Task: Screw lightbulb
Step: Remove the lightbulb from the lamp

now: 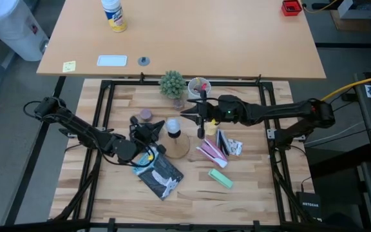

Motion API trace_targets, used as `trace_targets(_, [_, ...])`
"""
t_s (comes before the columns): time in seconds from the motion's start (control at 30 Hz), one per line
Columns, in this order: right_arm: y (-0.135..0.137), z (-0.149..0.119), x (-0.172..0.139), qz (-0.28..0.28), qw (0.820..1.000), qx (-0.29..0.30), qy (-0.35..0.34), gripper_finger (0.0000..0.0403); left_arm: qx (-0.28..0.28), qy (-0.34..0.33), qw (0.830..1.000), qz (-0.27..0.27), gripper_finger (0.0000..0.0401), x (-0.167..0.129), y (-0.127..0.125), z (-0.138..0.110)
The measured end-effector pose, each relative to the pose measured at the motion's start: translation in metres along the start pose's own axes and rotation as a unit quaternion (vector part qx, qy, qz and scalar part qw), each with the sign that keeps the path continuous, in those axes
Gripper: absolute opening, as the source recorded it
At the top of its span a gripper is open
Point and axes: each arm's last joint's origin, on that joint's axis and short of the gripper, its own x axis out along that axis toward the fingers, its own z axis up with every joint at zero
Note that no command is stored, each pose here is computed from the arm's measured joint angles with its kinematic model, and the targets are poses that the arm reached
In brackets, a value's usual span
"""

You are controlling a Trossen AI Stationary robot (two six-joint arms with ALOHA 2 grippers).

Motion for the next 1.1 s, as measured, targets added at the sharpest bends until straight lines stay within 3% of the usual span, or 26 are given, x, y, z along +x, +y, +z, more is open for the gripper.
trace_targets(0.4, [0.017, 0.005, -0.011, 0.12, 0.991, 0.053, 0.008, 0.0044, 0.002, 0.001, 1.0, 0.004, 0.0001, 0.004, 0.001, 0.0])
trace_targets(0.67, [0.024, -0.003, -0.002, 0.069, 0.997, 0.023, 0.03, 0.0044, 0.0, 0.002, 0.999, -0.032, 0.0001, 0.004, -0.001, 0.0])
trace_targets(1.1, [0.023, -0.012, 0.01, 0.028, 0.999, 0.005, 0.034, 0.0044, 0.004, 0.003, 0.999, -0.044, 0.0001, -0.006, -0.003, -0.002])
